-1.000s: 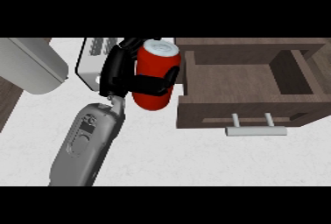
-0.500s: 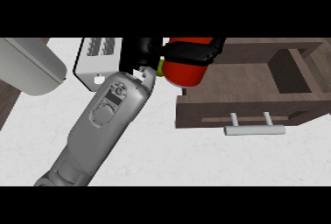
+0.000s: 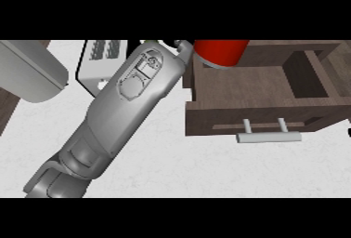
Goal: Pick up the can, place it into the drawer and close the drawer
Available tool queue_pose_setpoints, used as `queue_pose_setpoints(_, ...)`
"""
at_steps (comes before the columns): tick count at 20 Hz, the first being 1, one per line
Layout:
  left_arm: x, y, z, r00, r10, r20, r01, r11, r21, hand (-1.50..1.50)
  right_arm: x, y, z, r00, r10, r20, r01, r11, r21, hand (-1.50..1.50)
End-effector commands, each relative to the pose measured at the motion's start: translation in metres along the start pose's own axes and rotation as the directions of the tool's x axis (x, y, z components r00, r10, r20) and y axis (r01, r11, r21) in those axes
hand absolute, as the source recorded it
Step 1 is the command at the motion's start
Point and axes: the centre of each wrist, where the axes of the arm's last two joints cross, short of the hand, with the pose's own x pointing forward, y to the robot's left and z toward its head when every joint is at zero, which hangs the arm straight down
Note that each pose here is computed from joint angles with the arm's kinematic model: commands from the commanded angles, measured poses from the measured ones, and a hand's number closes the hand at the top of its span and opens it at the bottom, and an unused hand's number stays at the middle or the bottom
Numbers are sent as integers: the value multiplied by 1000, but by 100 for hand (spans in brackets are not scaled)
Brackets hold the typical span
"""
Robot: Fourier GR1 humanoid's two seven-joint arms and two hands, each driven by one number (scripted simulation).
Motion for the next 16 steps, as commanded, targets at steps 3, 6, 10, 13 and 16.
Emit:
queue_pose_setpoints(3,14,-16,-14,999,-27,-17,27,1000,1,150,15,-10,-12,1000,-6,-7,6,1000,18,-150)
queue_pose_setpoints(6,2,-18,-19,998,-56,-31,56,998,-1,150,-6,-5,-2,1000,-13,1,13,1000,15,-150)
queue_pose_setpoints(10,-6,-25,-17,997,-71,-22,72,997,7,150,3,10,-16,1000,-19,-1,19,1000,10,-150)
queue_pose_setpoints(13,-5,-32,-18,994,-99,-36,101,994,40,150,3,5,-21,1000,2,30,-3,1000,19,-150)
queue_pose_setpoints(16,-8,-29,-22,995,-85,-58,86,996,14,150,-7,7,-23,1000,-12,9,12,1000,22,-150)
